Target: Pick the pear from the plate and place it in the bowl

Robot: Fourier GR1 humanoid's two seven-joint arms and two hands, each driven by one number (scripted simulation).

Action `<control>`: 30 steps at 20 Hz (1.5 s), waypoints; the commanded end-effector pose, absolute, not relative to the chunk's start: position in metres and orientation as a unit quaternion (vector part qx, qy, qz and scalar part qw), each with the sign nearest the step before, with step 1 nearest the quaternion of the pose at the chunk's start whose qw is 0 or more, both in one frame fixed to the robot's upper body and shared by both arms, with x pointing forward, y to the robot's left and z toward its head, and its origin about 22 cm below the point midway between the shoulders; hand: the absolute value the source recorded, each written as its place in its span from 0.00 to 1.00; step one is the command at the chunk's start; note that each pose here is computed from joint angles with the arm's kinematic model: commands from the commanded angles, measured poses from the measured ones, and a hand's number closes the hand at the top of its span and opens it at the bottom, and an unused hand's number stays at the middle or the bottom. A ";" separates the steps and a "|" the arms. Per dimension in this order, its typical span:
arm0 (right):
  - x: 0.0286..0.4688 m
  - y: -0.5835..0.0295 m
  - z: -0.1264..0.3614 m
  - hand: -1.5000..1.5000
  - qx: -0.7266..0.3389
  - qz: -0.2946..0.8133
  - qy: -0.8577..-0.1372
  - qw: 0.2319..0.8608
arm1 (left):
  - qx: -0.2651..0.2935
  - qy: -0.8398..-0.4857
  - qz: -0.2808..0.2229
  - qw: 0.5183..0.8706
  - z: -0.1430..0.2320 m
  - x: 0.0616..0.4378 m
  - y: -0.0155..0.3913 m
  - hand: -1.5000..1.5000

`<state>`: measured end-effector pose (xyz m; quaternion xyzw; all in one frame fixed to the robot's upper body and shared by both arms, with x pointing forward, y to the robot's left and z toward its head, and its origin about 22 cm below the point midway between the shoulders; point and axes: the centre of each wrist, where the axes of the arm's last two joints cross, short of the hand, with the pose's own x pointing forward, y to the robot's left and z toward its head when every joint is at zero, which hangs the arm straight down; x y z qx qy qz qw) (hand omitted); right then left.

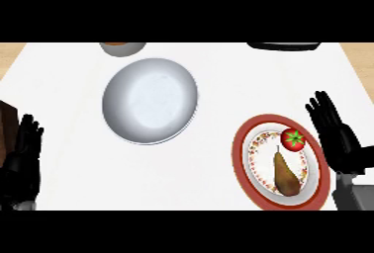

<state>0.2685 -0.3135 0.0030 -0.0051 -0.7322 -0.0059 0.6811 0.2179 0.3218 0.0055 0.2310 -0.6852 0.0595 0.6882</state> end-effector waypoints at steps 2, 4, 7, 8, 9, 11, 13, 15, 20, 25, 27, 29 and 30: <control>0.283 -0.253 0.020 0.00 0.129 0.082 -0.702 0.696 | 0.188 -0.717 0.051 0.669 0.029 0.236 0.322 0.50; 0.293 -0.204 0.030 0.00 0.247 0.142 -0.664 0.691 | 0.168 -0.758 0.021 0.630 0.050 0.253 0.310 0.50; 0.311 -0.226 0.085 0.00 0.062 0.375 -0.692 0.614 | 0.133 -0.768 0.004 0.626 0.060 0.260 0.296 0.50; 0.299 -0.200 0.064 0.00 0.057 0.317 -0.682 0.656 | 0.124 -0.775 0.012 0.619 0.069 0.266 0.305 0.50; 0.283 -0.187 0.058 0.00 0.063 0.245 -0.700 0.668 | 0.118 -0.772 0.016 0.624 0.070 0.268 0.307 0.50; 0.256 -0.173 0.060 0.00 0.074 0.258 -0.713 0.648 | 0.109 -0.777 0.021 0.620 0.098 0.278 0.326 0.50; 0.247 -0.168 0.076 0.00 0.082 0.293 -0.715 0.630 | 0.110 -0.774 0.024 0.623 0.070 0.285 0.325 0.50; 0.234 -0.172 0.100 0.00 0.068 0.329 -0.702 0.628 | 0.112 -0.779 0.023 0.617 0.072 0.286 0.321 0.50; 0.249 -0.205 0.163 0.00 -0.032 0.433 -0.669 0.604 | 0.107 -0.776 0.022 0.621 0.076 0.289 0.334 0.50; 0.271 -0.230 0.221 0.00 -0.095 0.479 -0.607 0.626 | 0.106 -0.777 0.017 0.620 0.094 0.297 0.339 0.50; 0.283 -0.228 0.224 0.00 -0.116 0.541 -0.543 0.631 | 0.099 -0.780 0.005 0.617 0.082 0.296 0.323 0.50; 0.280 -0.238 0.239 0.00 -0.110 0.590 -0.498 0.625 | 0.108 -0.777 0.012 0.619 0.093 0.299 0.333 0.50; 0.282 -0.237 0.238 0.00 -0.105 0.610 -0.478 0.623 | 0.103 -0.776 0.009 0.622 0.079 0.298 0.329 0.50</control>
